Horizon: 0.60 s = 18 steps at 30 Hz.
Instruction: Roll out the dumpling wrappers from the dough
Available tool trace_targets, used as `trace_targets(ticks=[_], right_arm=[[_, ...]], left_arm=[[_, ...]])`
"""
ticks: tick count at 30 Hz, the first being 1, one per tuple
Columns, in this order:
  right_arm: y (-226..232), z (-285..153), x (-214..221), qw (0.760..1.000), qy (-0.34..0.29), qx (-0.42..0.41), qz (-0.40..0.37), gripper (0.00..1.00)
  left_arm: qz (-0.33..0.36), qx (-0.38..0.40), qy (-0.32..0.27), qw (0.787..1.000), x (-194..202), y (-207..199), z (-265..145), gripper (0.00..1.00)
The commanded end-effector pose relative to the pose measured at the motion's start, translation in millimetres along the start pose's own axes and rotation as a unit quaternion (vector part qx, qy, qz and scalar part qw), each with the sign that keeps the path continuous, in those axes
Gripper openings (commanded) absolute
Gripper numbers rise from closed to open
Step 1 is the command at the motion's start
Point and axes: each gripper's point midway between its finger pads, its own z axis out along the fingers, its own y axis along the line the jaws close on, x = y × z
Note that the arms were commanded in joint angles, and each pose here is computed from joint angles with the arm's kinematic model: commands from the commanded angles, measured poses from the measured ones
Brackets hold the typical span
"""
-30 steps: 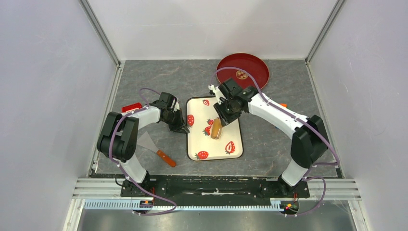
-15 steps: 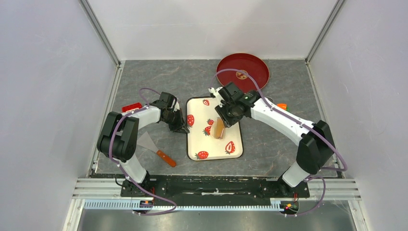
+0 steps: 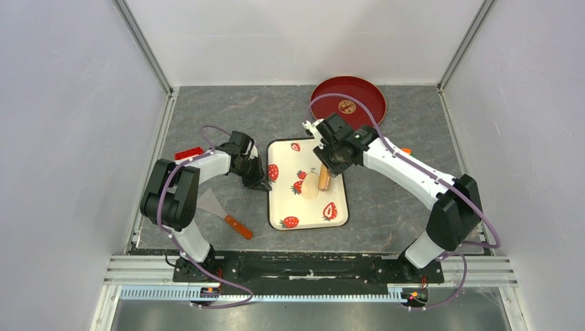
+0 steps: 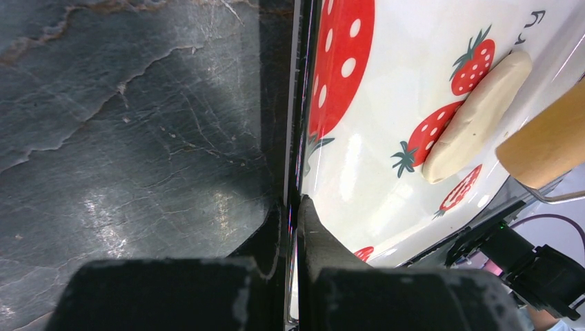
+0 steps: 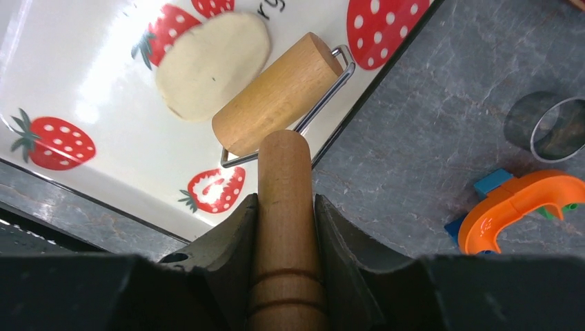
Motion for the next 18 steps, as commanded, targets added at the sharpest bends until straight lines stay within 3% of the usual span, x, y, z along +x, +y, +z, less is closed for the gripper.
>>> trace_targets(ticks=[1, 7, 18], right_arm=[[1, -24, -51, 0.998, -0.067, -0.012, 0.001, 0.00], [13, -26, -67, 0.997, -0.062, -0.047, 0.001, 0.00], [38, 5, -39, 0.995, 0.013, -0.103, 0.007, 0.00]], left_arm=[[0.023, -0.051, 0.004, 0.998, 4, 21, 16, 0.02], [0.023, -0.051, 0.005, 0.998, 4, 20, 16, 0.02], [0.023, -0.053, 0.008, 0.998, 5, 21, 17, 0.02]])
